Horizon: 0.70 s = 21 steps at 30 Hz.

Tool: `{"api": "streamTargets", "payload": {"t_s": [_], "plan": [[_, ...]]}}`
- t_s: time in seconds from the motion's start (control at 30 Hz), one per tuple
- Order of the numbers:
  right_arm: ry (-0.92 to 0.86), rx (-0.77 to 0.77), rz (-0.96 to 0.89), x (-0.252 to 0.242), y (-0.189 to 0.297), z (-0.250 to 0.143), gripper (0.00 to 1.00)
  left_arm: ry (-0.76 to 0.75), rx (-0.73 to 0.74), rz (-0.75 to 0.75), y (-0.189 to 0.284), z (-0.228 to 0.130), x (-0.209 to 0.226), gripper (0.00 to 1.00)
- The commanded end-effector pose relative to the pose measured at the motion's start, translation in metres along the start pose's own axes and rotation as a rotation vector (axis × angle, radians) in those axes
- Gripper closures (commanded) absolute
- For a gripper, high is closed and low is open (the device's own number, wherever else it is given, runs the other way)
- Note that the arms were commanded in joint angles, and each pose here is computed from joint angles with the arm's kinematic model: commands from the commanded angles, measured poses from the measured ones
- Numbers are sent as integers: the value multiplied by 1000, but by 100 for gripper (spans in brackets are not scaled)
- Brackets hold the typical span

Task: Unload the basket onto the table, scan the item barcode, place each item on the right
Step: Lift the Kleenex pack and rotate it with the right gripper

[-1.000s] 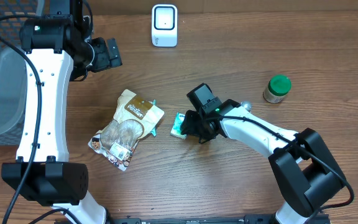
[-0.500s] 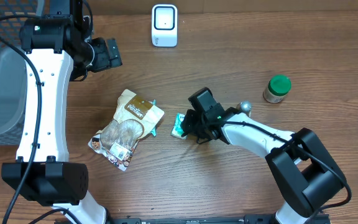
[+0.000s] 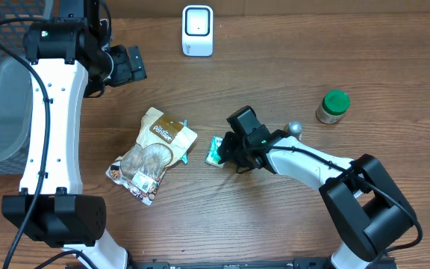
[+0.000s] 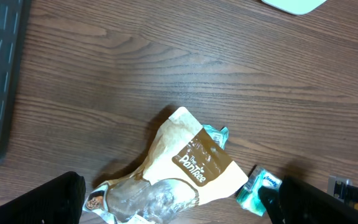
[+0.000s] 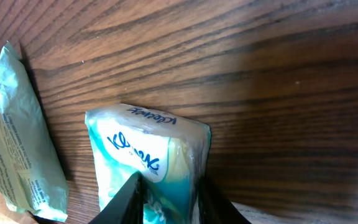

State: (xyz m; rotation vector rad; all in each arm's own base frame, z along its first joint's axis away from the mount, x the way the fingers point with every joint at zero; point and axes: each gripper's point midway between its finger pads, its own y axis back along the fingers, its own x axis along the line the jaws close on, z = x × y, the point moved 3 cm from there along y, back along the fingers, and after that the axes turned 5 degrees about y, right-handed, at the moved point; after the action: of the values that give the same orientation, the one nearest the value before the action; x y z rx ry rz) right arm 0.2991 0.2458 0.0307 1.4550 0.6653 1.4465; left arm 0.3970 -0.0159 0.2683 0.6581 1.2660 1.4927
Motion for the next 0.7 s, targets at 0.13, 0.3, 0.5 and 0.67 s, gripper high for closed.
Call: {"api": "streamTargets", "payload": {"t_s": [0.13,0.3,0.5,0.67], "plan": [[45,52,22,-1,3,-11,96,6,-1,-4,1,0,-1,0],[263,127,332,51,42,-11,96,6,-1,-3,1,0,-1,0],[462,213,790,101,130,-25,96,6,-1,-3,1,0,-1,0],[632,253,1073,115,195,-38,96,6,-1,-4,1,0,-1,0]]}}
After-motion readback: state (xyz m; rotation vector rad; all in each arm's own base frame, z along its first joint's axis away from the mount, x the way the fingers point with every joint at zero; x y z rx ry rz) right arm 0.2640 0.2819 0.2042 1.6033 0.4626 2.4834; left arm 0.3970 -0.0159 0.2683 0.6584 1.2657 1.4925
